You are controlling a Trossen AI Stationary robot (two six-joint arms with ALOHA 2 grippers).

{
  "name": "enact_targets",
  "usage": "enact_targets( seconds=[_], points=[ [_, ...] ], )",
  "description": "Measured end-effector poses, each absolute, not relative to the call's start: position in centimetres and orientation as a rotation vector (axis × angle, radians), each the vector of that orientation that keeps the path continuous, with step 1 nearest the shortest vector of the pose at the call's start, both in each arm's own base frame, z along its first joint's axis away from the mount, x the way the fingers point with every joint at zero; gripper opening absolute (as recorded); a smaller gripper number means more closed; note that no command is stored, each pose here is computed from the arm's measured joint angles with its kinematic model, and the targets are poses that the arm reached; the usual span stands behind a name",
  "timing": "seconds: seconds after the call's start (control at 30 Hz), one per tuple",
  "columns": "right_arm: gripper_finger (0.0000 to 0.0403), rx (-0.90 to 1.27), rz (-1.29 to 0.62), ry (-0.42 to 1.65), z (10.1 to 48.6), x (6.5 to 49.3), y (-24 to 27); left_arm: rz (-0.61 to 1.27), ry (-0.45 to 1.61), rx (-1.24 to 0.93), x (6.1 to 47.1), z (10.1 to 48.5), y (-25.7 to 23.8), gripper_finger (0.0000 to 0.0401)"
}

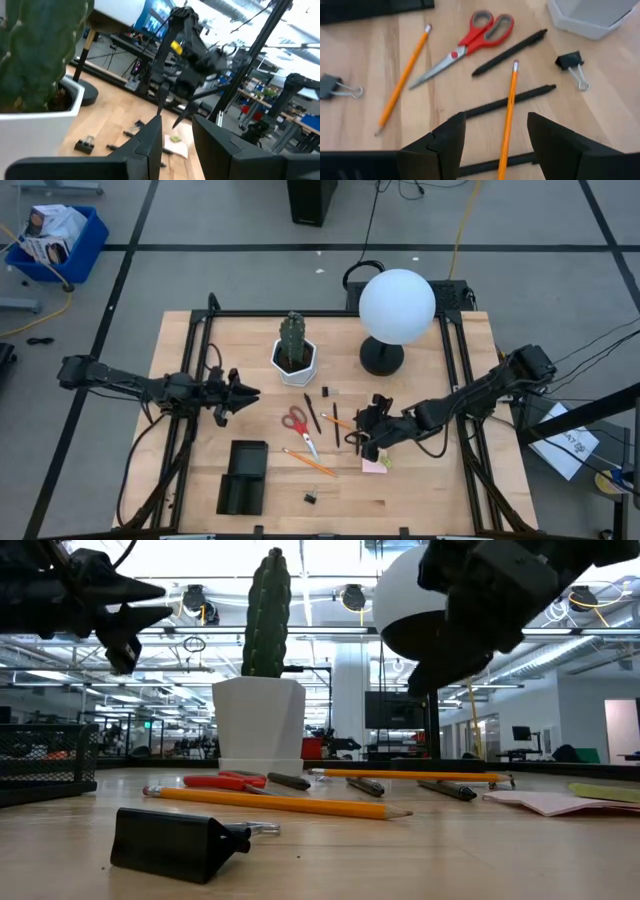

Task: Pick and place office supplies into organizer
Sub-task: Put the top pencil in the desk organizer

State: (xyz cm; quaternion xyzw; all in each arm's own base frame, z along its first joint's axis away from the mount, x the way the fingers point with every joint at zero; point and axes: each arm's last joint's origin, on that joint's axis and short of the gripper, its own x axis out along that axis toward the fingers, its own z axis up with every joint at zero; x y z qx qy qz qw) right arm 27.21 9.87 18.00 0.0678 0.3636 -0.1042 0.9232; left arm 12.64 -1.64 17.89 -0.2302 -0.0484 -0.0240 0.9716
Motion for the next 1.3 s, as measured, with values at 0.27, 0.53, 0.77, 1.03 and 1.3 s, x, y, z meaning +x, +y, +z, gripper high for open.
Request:
enact_targets(
  seconds=[0.27, 0.53, 0.77, 1.03, 1.3],
  points=[
    [0.0205, 0.185, -0.292, 0.855, 16.9, 26.3, 9.7, -0.047, -0.113, -0.462, 12.7, 18.0, -1.6, 0.0113],
    [0.0205, 0.159, -0.301, 0.862, 16.4, 26.4, 9.9, -0.051, -0.107, -0.462, 12.7, 18.0, -1.7, 0.0113],
    [0.0205, 0.082, -0.264, 0.829, 14.7, 28.0, 10.2, -0.034, -0.115, -0.446, 12.7, 18.0, -1.6, 0.0113],
    [0.0205, 0.064, -0.315, 0.892, 12.3, 29.2, 9.3, -0.026, -0.120, -0.442, 12.7, 18.0, -1.6, 0.0113],
    [0.0205, 0.007, -0.293, 0.901, 11.9, 31.7, 9.8, -0.026, -0.115, -0.443, 12.7, 18.0, -1.6, 0.0113]
  ],
)
